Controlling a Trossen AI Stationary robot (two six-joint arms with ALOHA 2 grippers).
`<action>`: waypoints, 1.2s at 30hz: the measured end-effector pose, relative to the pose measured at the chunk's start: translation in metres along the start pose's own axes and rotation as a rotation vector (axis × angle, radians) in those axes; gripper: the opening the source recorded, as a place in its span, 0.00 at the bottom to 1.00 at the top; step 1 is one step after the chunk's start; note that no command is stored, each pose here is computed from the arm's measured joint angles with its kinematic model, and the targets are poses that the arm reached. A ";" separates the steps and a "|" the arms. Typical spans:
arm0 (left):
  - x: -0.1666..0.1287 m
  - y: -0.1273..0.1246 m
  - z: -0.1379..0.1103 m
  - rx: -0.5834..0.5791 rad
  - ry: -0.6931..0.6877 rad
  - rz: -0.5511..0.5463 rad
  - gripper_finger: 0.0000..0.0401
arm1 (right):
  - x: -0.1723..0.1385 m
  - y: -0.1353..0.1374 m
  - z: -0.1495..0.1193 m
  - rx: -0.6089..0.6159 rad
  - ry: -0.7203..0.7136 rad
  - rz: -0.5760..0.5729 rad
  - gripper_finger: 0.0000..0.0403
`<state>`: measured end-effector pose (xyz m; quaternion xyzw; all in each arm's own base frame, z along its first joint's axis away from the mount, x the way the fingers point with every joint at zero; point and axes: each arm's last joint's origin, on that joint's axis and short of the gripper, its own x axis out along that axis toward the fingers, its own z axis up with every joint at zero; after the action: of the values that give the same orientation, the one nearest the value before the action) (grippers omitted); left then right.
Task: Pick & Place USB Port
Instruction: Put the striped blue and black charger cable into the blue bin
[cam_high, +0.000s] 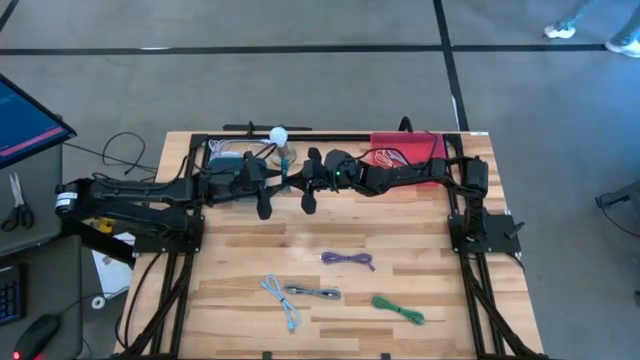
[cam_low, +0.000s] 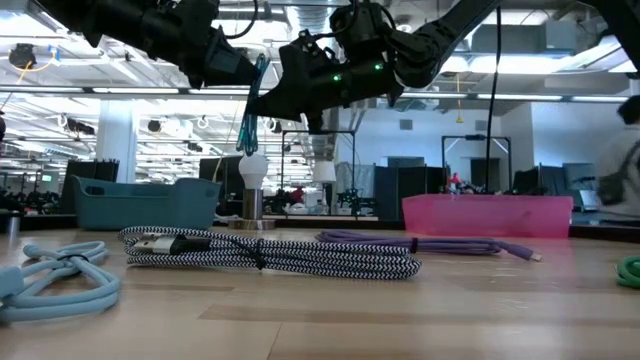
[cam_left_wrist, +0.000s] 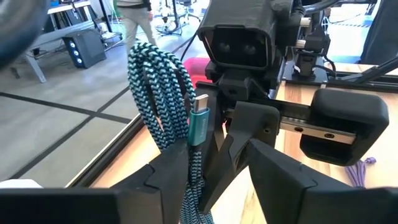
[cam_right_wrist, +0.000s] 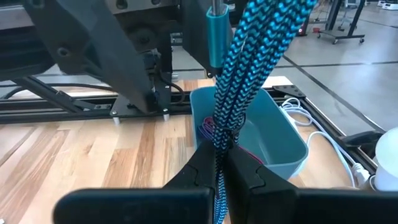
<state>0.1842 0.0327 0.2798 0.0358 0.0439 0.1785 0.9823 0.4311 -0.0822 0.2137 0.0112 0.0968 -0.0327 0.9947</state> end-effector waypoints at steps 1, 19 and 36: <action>0.000 0.000 0.000 0.000 0.000 0.002 0.39 | 0.000 0.000 0.000 -0.001 -0.001 0.000 0.00; 0.000 0.000 0.000 0.016 0.004 0.009 0.03 | 0.000 0.001 0.000 -0.001 -0.005 0.007 0.05; -0.028 0.021 -0.005 0.093 0.127 0.196 0.01 | -0.006 -0.015 -0.006 0.031 0.090 -0.029 0.16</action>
<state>0.1503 0.0427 0.2783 0.0743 0.1106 0.2735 0.9526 0.4229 -0.0964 0.2093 0.0266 0.1409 -0.0480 0.9885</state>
